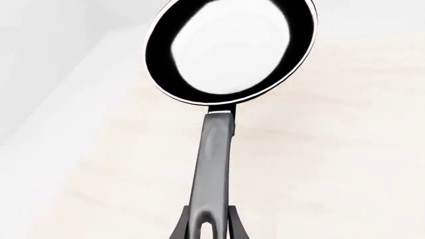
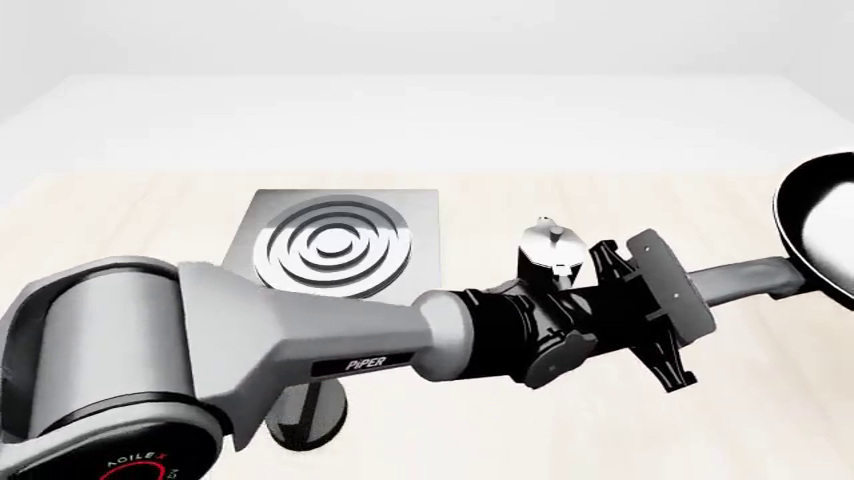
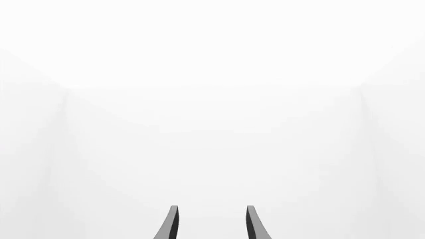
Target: Put the frying pan on the stove.
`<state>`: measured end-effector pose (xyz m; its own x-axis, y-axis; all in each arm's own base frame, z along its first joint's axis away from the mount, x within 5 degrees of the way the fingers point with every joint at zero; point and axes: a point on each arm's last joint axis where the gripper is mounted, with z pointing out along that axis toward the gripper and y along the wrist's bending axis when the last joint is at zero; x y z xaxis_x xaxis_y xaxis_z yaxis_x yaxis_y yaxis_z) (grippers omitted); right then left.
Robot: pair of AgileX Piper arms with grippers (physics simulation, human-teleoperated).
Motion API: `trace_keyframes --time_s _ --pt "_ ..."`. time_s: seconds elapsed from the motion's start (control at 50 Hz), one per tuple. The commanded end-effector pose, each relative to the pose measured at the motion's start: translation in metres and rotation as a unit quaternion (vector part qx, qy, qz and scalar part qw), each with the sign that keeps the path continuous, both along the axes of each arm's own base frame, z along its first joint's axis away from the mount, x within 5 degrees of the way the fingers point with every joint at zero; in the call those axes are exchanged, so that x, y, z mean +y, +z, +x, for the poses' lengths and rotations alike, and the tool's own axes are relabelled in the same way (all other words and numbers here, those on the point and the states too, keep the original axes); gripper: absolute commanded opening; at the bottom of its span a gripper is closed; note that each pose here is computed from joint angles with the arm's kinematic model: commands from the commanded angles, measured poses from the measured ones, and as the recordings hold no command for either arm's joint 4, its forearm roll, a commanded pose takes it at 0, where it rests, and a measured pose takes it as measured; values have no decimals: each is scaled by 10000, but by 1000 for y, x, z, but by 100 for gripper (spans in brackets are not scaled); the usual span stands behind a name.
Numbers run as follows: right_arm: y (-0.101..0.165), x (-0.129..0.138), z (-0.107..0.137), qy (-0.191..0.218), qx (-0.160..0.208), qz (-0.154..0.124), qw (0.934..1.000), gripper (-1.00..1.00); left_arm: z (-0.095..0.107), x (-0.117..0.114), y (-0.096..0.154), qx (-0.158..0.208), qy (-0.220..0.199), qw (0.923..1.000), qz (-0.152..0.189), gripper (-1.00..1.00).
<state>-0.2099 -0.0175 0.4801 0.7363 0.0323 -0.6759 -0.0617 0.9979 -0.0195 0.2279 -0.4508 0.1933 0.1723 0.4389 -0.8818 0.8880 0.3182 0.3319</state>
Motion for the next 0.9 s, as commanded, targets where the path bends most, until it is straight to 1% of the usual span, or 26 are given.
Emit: trace_keyframes --time_s 0.02,0.18,0.28,0.64,0.9 --pt "0 0 0 -5 -10 -5 10000 100 -1 8 34 -10 80 9991 -406 -100" --pt "0 0 -1 -14 -17 -7 10000 100 0 17 45 -44 127 9987 -484 -100" --pt "0 1 -1 -41 -18 -8 10000 100 6 24 50 -55 226 9982 -548 -100" --pt "0 2 -1 -75 -24 -16 10000 100 19 44 63 -97 439 9969 -648 -100" --pt "0 4 0 -124 -10 -35 9999 100 27 65 80 -187 628 9945 -813 -100"
